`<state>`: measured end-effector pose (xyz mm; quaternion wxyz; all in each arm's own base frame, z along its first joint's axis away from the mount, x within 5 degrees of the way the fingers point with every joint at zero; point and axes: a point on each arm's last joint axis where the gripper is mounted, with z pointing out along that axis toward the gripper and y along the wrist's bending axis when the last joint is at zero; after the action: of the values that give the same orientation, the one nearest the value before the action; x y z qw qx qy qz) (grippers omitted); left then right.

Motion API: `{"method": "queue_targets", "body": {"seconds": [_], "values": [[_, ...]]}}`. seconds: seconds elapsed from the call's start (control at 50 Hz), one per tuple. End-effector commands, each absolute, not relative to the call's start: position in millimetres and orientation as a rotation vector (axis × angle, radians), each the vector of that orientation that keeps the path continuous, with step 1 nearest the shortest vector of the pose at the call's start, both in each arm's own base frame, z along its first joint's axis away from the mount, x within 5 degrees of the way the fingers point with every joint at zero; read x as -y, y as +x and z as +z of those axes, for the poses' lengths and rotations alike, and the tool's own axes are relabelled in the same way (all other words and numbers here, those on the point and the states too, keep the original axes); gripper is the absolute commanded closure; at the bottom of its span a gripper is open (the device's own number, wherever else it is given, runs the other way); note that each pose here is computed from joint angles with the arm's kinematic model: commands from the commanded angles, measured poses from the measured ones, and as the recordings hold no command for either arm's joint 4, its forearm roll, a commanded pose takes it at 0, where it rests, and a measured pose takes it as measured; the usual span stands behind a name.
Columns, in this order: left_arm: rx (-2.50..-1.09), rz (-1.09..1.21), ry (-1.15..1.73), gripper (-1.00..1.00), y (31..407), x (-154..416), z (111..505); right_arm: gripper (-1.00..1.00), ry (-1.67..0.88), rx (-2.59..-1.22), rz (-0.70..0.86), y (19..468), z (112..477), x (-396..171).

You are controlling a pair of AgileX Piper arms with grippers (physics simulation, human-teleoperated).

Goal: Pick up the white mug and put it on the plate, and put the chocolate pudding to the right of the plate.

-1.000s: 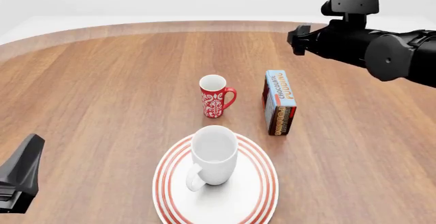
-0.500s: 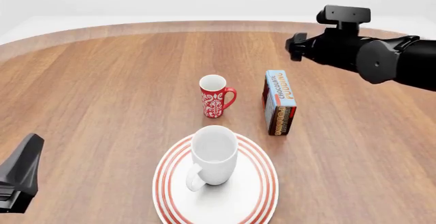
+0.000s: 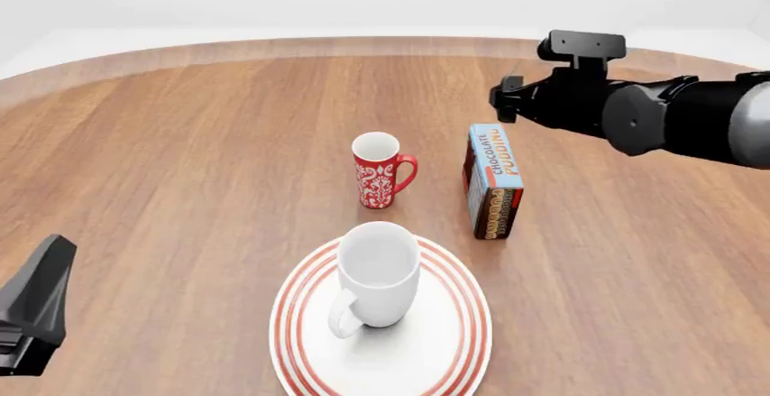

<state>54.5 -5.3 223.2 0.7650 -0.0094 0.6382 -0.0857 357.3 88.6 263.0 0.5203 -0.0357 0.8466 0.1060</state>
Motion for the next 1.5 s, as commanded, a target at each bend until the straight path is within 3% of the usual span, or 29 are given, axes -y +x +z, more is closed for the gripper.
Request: {"method": "queue_targets", "body": {"seconds": [0.02, 1.5], "values": [[-1.386, -0.191, -0.024, -1.00, 54, 5, 223, -1.00, -0.094, -2.059, 0.260, 364, 249, -95], [-1.384, -0.199, -0.027, -1.00, 54, 5, 223, -1.00, -0.104, -2.156, 0.243, 381, 199, -100]]}}
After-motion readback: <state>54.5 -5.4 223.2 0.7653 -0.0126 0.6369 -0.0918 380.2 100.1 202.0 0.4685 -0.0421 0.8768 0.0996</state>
